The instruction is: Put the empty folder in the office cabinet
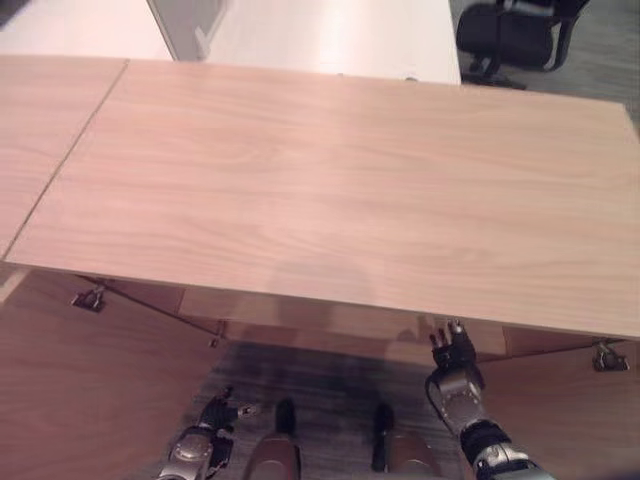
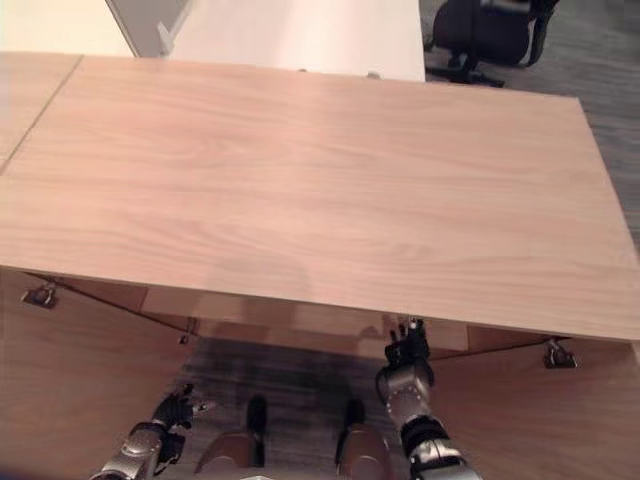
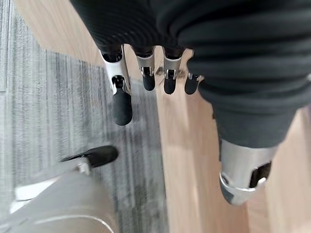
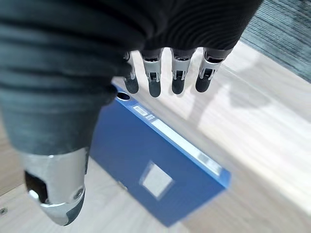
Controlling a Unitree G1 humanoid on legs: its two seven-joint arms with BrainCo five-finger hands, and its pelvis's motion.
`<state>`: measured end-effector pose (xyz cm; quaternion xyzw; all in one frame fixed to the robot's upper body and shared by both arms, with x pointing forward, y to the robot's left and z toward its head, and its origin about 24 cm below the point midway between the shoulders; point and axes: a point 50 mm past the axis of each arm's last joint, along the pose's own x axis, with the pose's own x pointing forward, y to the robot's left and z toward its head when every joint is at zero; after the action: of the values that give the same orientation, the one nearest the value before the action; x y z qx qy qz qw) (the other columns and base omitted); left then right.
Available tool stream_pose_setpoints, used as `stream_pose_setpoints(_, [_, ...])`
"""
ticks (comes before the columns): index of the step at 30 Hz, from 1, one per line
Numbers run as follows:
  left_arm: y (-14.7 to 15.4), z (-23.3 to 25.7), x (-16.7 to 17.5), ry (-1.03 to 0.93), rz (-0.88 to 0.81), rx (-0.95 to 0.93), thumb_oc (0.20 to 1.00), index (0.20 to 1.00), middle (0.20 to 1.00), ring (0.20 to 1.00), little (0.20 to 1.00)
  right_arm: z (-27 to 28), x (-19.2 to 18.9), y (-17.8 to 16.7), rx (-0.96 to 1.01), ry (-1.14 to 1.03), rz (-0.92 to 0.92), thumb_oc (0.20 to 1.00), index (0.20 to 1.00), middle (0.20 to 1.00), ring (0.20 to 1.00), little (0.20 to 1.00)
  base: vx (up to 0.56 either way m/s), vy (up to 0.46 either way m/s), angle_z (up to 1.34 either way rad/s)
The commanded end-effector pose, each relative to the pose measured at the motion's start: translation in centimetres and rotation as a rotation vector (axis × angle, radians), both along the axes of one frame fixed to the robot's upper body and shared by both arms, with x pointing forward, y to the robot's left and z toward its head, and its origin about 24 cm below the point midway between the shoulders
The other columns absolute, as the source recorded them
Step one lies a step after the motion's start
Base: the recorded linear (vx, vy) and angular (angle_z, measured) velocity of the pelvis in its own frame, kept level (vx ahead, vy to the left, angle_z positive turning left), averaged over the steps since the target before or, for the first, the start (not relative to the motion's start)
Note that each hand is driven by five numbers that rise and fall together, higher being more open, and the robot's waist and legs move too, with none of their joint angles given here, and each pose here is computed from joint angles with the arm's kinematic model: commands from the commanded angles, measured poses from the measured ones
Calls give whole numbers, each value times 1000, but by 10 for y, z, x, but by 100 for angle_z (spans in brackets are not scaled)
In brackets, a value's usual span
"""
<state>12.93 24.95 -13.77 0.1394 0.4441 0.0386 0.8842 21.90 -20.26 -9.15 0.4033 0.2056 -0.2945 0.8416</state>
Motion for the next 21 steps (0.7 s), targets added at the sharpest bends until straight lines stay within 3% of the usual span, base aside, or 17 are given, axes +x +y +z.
stream_pose_setpoints(1, [11,3,1,4,-13,31,1000,1000,1000,1000,1000,25,26,5,-34,-144,89,1000,1000,1000,1000,1000,24,16,-6])
stream_pose_setpoints(14, [8,-1,-5,4,65,-3,1000,1000,1000,1000,1000,-19,-32,9,-210,120,388,1000,1000,1000,1000,1000,8,30,-4])
stream_pose_setpoints(18, [-5,-5,-3,39,-27,-15,1000,1000,1000,1000,1000,-42,-62,15,-237,278,511,1000,1000,1000,1000,1000,-6,78,-3])
stream_pose_setpoints(21, [-7,-7,-5,55,-53,-17,1000,1000,1000,1000,1000,-44,-65,17,-232,289,523,1000,1000,1000,1000,1000,-5,45,-9])
